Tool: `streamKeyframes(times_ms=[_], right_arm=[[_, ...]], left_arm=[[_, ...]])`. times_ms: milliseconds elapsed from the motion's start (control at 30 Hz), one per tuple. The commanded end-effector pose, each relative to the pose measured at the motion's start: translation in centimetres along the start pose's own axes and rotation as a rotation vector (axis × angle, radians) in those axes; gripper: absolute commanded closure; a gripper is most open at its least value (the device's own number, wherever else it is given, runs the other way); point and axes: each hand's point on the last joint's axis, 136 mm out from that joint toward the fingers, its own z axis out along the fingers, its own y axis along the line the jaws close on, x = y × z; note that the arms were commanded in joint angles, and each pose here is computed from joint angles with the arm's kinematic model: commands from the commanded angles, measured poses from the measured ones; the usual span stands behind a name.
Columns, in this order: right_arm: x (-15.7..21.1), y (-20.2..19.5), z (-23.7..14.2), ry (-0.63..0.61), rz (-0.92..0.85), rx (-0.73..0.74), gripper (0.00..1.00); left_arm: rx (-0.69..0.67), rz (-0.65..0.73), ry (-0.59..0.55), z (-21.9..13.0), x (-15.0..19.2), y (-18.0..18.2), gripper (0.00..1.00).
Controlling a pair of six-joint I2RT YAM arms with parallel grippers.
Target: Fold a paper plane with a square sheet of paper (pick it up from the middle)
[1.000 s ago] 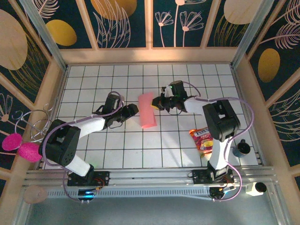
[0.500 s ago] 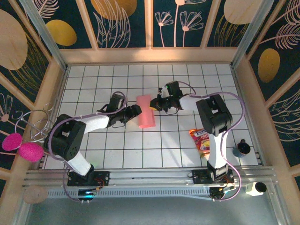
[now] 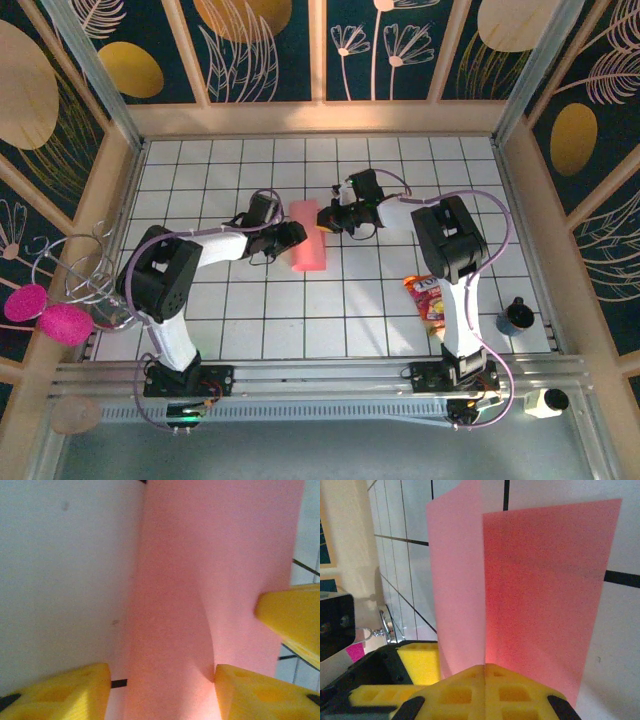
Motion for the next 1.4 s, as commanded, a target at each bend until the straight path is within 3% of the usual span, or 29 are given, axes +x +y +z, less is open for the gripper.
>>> streamKeyframes(times_ms=[0,133,300,367,533,833,1067,1367], right_arm=[[0.7,-0.3,0.6,0.038,-0.004,0.003,1.00],[0.9,-0.6,0.3,0.030,0.005,0.026,0.96],[-0.4,0.1,-2.5,-0.074,0.034,0.065,0.69],[-1.2,0.7,-4.0,-0.142,0.028,0.075,0.64],[-2.3,0.6,-7.1,-0.287,0.029,0.128,0.64],[-2.6,-1.2,-8.8,-0.401,0.069,0.209,0.65],[-2.5,-2.0,-9.1,-0.418,0.087,0.226,0.66],[-2.0,-1.9,-8.9,-0.408,0.087,0.196,0.66]], left_arm=[[-0.076,-0.011,0.008,0.5,0.2,1.4,0.49],[-0.108,-0.009,0.023,1.2,0.7,2.4,0.55],[-0.165,0.030,0.055,1.8,1.7,4.3,0.60],[-0.191,0.049,0.066,1.9,2.3,5.3,0.60],[-0.226,0.083,0.114,2.3,3.6,6.9,0.59],[-0.340,0.093,0.161,3.8,5.1,9.1,0.57],[-0.433,0.060,0.196,4.3,6.3,11.5,0.52],[-0.447,0.111,0.217,4.7,6.4,11.6,0.57]])
